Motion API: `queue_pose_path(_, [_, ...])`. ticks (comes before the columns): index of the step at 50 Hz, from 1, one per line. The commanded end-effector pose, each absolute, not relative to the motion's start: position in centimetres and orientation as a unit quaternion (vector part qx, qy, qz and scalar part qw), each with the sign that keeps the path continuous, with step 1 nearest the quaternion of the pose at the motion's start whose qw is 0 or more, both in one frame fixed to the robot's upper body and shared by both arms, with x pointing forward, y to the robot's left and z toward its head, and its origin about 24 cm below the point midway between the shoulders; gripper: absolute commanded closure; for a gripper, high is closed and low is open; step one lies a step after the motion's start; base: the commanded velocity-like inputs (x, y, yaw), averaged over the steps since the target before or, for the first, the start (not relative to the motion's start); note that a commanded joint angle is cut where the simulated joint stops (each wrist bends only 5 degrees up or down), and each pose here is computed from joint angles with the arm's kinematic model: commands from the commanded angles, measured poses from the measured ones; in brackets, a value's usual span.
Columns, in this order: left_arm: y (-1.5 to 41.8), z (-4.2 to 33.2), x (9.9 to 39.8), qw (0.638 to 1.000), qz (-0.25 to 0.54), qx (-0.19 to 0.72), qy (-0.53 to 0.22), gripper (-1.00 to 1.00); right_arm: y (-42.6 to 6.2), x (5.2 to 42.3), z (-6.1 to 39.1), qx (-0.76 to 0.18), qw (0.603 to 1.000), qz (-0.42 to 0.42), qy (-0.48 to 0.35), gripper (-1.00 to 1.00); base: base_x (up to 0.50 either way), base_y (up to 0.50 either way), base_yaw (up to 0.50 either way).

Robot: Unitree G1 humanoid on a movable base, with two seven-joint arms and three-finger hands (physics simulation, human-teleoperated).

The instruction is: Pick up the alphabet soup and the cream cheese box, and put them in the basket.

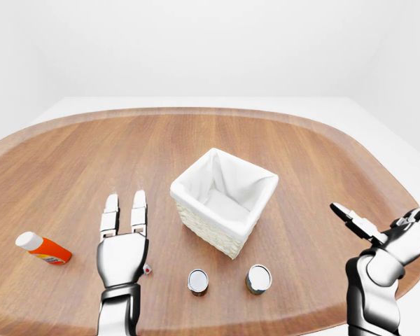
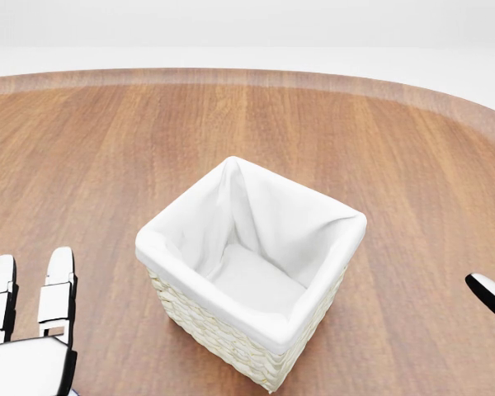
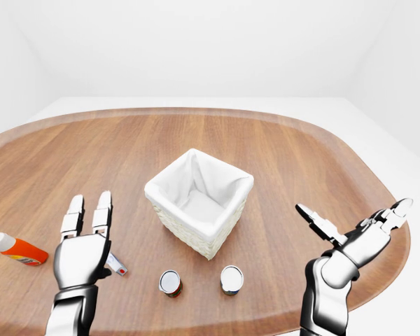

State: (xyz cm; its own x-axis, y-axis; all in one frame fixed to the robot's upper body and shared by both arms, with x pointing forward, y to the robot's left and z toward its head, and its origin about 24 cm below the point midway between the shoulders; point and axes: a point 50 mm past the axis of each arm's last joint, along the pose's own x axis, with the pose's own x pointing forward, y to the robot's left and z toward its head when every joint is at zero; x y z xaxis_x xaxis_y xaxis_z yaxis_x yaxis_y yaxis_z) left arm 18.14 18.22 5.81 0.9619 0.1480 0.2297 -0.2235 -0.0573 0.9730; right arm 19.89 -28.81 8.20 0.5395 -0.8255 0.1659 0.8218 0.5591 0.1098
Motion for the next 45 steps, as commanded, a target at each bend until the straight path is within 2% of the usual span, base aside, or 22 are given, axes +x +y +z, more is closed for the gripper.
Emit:
queue_pose_path(1, [18.9, 3.5, 17.6, 0.684, 0.117, 0.72, 0.004, -1.0, -28.8, 19.8, 8.3, 0.01, 0.877, -0.47, -0.098, -1.0, 0.0, 0.0, 0.0])
queue_pose_path(17, [19.7, 0.7, 17.0, 0.677, 0.094, 0.729, 0.033, -1.0, -28.8, 19.9, 8.2, 0.009, 0.877, -0.47, -0.1, -1.0, 0.0, 0.0, 0.0])
queue_pose_path(41, [20.1, -2.4, 16.8, 0.663, 0.07, 0.744, 0.035, -1.0, -28.8, 19.9, 8.1, 0.009, 0.877, -0.47, -0.1, -1.0, 0.0, 0.0, 0.0])
queue_pose_path(45, [19.9, -3.1, 16.8, 0.648, 0.055, 0.76, 0.021, -1.0, -28.8, 19.9, 8.2, 0.008, 0.877, -0.47, -0.099, -1.0, 0.0, 0.0, 0.0])
